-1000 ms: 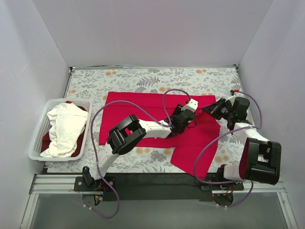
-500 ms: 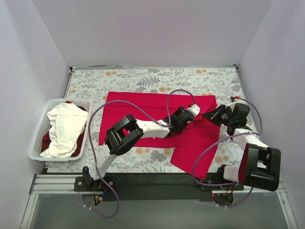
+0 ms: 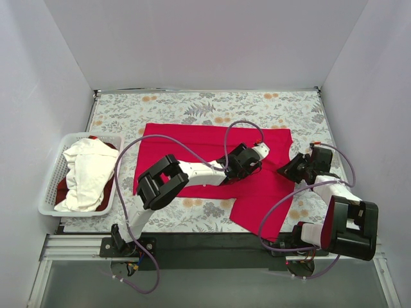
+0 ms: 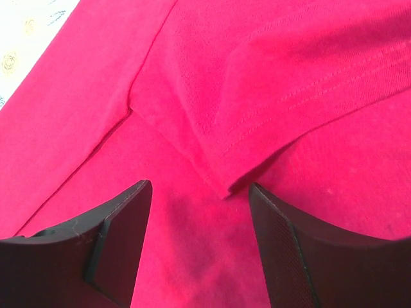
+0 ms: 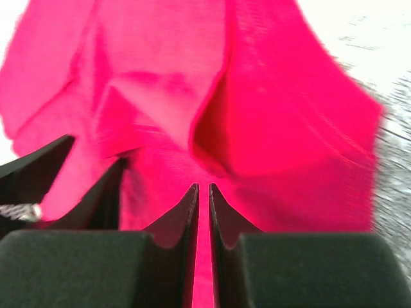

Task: Fold and stack the t-shirts
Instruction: Fold the tshirt

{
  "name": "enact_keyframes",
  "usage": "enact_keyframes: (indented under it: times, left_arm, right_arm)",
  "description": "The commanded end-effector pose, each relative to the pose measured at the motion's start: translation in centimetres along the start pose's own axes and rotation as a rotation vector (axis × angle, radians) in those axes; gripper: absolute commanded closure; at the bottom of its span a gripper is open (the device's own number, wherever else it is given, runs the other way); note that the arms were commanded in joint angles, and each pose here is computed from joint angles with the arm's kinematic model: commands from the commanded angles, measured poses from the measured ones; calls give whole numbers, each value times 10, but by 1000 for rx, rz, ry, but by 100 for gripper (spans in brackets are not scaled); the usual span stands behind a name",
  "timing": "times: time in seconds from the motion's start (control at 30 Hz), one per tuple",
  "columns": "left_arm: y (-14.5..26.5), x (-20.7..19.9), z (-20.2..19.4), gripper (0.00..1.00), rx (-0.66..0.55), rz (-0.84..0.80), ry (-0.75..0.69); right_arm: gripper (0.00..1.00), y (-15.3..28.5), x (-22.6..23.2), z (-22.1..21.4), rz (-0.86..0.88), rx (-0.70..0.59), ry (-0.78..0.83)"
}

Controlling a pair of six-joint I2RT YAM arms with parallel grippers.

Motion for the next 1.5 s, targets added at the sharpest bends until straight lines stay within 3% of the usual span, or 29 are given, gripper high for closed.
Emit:
enact_keyframes:
  times: [0.0, 0.27, 0.37, 0.43, 0.53, 0.57, 0.7, 0.8, 1.0, 1.2, 1.47]
  left_arm:
    - [25, 9, 18, 39, -23, -13, 1]
    - [39, 19, 24, 38, -42, 17, 29]
    - [46, 25, 25, 36, -43, 44, 63]
    - [52, 31, 22, 29, -24, 57, 109]
    - [62, 47, 27, 28, 5, 51, 275]
    - [62, 50, 26, 28, 29, 15, 391]
    - [73, 56, 26, 28, 109, -149, 678]
    - [73, 56, 27, 28, 151, -247, 803]
    - [63, 36, 35, 34, 219, -343, 899]
    - [43, 21, 25, 55, 331, -342, 959]
    - [22, 17, 27, 66, 359, -283, 1013]
  right_arm:
    - [84, 8, -8, 17, -115, -49, 41]
    - [84, 15, -5, 28, -132, -75, 92]
    - [69, 18, 6, 36, -77, -90, 136]
    - [59, 19, 11, 38, -54, -102, 177]
    - [53, 18, 12, 37, -35, -117, 191]
    - [53, 17, 11, 32, -23, -107, 192]
    - [55, 11, 11, 30, 19, -133, 207]
    - [59, 8, 14, 33, 52, -157, 234]
    - [60, 1, 11, 33, 74, -156, 227]
    - [61, -4, 7, 29, 80, -147, 227]
    - [61, -7, 5, 25, 89, -132, 227]
Point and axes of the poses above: each gripper's point midway between its finger pads, its own y axis back along the fingers, its own x axis along the line the jaws close on, z = x × y, the point moved 5 cm from there along y, back along the fingers, and after that the axes turned 13 degrees about y, right-handed, at the moved point
